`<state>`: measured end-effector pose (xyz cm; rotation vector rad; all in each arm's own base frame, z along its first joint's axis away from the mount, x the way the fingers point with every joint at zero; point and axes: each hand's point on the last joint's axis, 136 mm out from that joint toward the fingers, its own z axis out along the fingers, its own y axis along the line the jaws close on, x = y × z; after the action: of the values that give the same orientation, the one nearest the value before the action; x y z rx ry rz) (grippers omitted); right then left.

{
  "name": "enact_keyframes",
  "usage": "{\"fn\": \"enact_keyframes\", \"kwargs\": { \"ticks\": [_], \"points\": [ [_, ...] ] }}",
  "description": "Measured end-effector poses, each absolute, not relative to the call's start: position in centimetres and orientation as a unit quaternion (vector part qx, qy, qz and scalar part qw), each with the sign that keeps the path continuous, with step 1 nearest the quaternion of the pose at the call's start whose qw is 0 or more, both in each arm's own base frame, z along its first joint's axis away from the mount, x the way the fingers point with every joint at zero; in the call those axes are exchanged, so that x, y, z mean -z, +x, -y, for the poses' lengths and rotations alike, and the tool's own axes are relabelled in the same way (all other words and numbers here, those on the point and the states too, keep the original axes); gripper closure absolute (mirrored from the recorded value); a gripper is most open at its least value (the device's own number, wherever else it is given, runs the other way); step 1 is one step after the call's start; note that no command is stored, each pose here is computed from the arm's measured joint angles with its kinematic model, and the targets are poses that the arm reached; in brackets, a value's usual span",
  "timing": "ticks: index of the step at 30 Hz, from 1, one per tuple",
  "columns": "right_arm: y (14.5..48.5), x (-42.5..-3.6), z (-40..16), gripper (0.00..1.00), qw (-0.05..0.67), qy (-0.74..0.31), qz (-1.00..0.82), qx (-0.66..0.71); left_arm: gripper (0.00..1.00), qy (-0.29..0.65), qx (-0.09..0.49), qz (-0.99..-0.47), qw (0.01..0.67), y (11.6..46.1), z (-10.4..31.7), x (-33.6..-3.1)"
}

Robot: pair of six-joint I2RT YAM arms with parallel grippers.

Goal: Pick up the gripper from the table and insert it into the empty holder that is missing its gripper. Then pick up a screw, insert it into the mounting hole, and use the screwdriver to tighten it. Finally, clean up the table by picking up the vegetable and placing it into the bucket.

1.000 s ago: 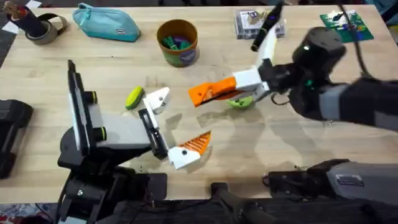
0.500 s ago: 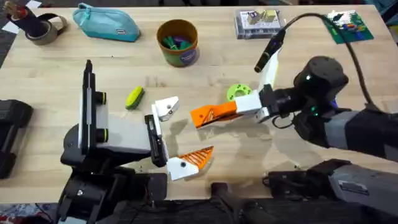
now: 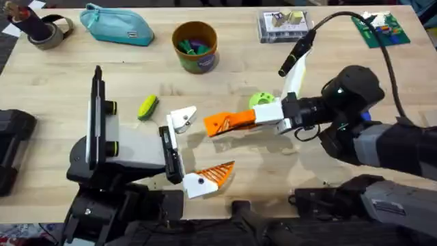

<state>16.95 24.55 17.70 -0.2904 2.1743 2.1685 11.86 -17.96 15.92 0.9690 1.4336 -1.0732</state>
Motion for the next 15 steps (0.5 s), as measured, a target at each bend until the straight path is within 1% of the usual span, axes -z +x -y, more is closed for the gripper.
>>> {"fn": "enact_keyframes", "kwargs": {
  "ticks": [8, 15],
  "points": [
    [17.8, -17.7, -24.7, 0.978, 0.034, -0.064, -0.708, -0.702, 0.011, 0.406, 0.449, -0.599, 0.524, 11.8, 18.0, -15.9],
    [18.1, -18.6, -24.7, 0.978, 0.054, -0.070, -0.699, -0.710, 0.011, 0.406, 0.449, -0.599, 0.524, 11.8, 18.0, -15.9]
  ]
}}
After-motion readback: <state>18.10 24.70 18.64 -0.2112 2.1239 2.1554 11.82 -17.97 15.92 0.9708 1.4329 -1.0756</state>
